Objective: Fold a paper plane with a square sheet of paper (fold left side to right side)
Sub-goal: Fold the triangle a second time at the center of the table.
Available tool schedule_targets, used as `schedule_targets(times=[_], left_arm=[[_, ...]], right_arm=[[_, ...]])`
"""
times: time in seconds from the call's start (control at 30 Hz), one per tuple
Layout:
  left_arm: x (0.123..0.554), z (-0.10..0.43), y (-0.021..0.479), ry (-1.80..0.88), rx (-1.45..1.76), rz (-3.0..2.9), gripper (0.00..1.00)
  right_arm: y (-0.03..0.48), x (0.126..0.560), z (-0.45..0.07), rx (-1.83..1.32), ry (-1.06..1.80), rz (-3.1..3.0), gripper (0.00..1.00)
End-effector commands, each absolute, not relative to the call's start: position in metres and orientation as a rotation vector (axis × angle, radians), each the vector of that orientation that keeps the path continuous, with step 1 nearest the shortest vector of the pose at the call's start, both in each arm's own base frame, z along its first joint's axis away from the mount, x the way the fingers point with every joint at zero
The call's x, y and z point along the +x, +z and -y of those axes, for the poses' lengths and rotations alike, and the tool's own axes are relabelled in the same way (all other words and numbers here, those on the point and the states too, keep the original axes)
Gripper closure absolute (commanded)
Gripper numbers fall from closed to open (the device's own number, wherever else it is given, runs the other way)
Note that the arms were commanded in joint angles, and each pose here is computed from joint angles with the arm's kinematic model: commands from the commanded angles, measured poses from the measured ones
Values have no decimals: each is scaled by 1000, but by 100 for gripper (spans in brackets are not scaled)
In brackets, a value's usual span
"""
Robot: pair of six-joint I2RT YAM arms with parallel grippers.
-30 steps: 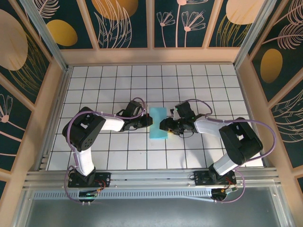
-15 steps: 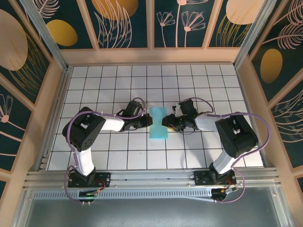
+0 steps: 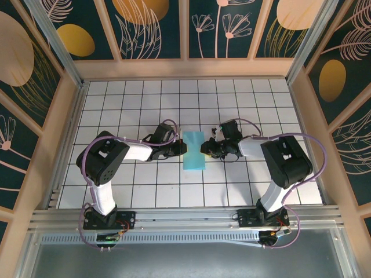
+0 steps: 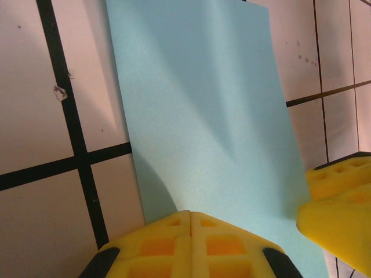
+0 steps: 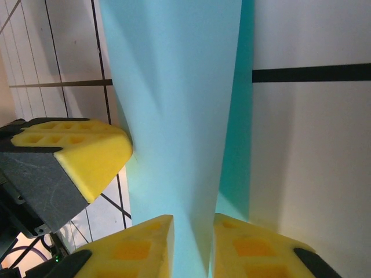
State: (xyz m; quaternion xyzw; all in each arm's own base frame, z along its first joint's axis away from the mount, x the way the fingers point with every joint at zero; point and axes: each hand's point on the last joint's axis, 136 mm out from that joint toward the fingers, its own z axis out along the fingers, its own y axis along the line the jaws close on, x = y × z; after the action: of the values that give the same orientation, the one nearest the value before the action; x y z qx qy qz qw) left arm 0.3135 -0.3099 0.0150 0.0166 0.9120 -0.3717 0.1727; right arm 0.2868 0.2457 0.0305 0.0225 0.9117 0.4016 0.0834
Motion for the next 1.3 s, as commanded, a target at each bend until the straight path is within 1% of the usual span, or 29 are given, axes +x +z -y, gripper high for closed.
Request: schedule_targets(times=[0.0, 0.1, 0.2, 0.3, 0.4, 0.5, 0.63, 0.73, 1.0, 1.1, 1.27], left_arm=[[295, 298, -10, -986, 7, -2689, 100], [297, 300, -3, -1007, 7, -2665, 98], [302, 300, 11, -1006, 11, -2625, 92], [308, 300, 28, -1002, 14, -2574, 84], [313, 296, 49, -990, 10, -2511, 76], [316, 286, 74, -938, 23, -2437, 64], [316, 260, 100, -796, 48, -2354, 55], [310, 246, 116, -743, 75, -2299, 52], [276, 228, 150, -730, 173, -2159, 50], [264, 231, 156, -730, 226, -2137, 48], [249, 250, 154, -695, 344, -2157, 47]], right_arm=[[34, 294, -248, 41, 1215, -2700, 82], [33, 291, -247, 50, 1220, -2707, 89], [34, 288, -247, 68, 1240, -2712, 95], [37, 284, -248, 79, 1271, -2709, 99], [40, 281, -247, 94, 1283, -2708, 100], [43, 280, -247, 109, 1290, -2700, 100], [47, 278, -247, 143, 1310, -2690, 100], [48, 278, -247, 163, 1326, -2689, 100], [53, 280, -248, 183, 1334, -2681, 100], [53, 280, -248, 185, 1329, -2687, 100], [55, 282, -249, 192, 1326, -2686, 100]])
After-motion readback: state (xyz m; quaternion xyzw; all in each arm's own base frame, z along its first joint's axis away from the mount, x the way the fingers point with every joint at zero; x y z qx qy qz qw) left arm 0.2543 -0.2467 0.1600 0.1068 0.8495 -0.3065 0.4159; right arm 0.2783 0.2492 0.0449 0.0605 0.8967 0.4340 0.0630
